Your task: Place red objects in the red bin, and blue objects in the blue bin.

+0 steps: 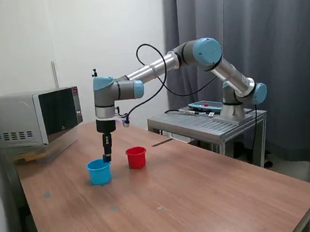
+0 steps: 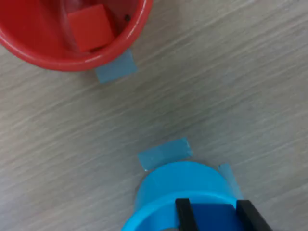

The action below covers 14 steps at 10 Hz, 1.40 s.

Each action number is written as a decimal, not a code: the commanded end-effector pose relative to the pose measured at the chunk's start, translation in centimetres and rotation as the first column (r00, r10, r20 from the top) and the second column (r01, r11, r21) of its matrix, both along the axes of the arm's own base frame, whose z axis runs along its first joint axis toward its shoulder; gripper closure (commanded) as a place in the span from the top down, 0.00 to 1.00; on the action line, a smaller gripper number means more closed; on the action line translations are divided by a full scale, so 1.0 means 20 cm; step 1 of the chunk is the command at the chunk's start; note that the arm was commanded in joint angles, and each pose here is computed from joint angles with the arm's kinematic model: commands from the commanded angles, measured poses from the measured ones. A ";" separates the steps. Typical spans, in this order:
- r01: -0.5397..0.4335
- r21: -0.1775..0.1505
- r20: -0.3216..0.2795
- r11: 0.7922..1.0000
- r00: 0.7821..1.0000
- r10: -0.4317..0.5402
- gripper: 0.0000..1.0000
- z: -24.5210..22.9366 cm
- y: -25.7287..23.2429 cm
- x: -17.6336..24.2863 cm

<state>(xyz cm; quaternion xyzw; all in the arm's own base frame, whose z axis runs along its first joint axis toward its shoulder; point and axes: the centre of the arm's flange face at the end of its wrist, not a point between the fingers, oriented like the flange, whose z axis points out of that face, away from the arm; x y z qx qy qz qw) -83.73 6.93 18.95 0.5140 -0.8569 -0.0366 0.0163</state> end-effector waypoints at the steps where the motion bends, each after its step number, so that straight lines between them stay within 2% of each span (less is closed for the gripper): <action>1: -0.018 0.003 -0.007 1.000 1.000 0.018 0.00 0.01 0.01 -0.01; 7: -0.050 0.028 -0.074 0.998 0.996 0.052 0.00 0.03 0.01 -0.04; 14: -0.058 0.030 -0.075 0.998 0.995 0.060 0.00 0.01 0.02 -0.03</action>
